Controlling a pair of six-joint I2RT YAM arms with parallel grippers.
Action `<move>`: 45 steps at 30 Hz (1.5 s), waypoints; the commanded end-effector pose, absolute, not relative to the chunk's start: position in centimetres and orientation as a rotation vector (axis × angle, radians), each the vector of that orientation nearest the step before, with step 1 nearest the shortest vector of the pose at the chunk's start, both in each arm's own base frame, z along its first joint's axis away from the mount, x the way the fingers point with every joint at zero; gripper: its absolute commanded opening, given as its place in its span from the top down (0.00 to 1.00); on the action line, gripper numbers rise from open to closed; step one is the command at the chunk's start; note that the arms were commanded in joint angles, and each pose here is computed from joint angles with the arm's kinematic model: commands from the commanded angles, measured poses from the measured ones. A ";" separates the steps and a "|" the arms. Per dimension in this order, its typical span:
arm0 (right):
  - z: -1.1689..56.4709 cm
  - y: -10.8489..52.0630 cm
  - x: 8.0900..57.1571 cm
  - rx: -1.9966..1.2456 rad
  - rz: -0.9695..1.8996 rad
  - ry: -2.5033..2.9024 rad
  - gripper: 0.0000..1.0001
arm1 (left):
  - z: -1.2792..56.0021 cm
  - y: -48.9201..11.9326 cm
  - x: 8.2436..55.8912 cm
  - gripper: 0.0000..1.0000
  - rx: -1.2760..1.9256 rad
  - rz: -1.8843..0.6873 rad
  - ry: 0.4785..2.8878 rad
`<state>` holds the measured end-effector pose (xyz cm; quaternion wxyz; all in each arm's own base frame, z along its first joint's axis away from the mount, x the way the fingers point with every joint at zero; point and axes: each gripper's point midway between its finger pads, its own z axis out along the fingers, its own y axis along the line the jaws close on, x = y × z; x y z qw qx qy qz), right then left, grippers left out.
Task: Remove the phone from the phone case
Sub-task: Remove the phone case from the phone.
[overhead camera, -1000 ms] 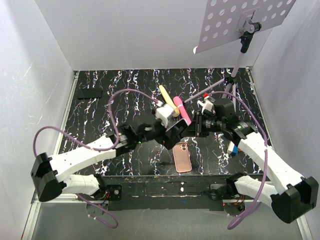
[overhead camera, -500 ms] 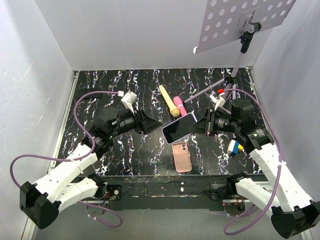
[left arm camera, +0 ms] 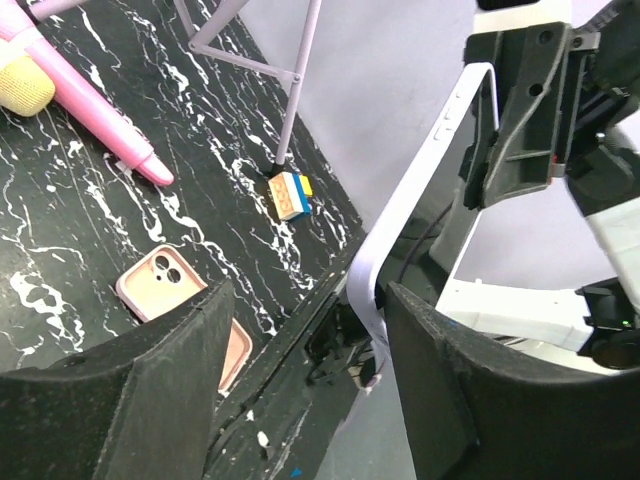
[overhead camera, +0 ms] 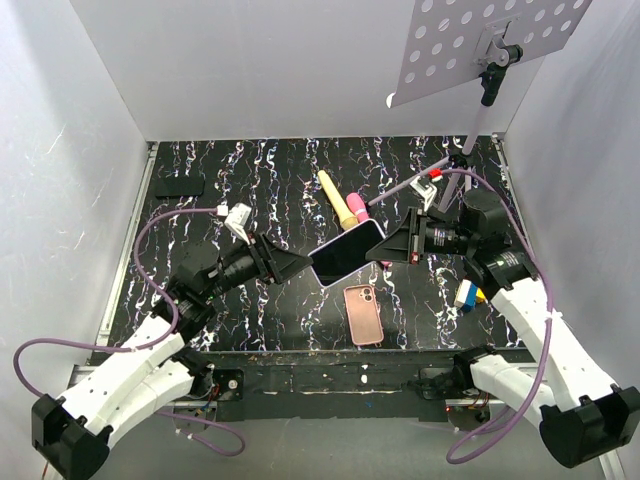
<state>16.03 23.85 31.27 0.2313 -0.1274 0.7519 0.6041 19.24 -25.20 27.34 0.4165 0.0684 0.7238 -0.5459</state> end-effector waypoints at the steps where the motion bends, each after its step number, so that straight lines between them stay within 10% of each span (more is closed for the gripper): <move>1: 33.8 24.5 15.5 -0.492 1.776 1.909 0.99 | 28.5 -25.1 19.1 0.37 0.096 -1.464 1.718; 5: 33.5 24.8 15.8 -0.500 1.800 1.914 0.99 | 28.9 -25.8 18.1 0.36 0.180 -1.525 1.694; 27: 33.2 25.0 14.7 -0.703 1.931 1.867 0.99 | 31.2 -27.6 14.4 0.99 0.551 -1.703 1.595; 36: 33.5 25.7 16.9 -0.523 1.913 1.878 0.68 | 31.2 -26.9 15.6 1.00 0.390 -1.691 1.551; 45: 34.3 26.5 17.6 -0.486 1.991 1.822 0.66 | 31.4 -26.5 16.0 1.00 0.304 -1.706 1.515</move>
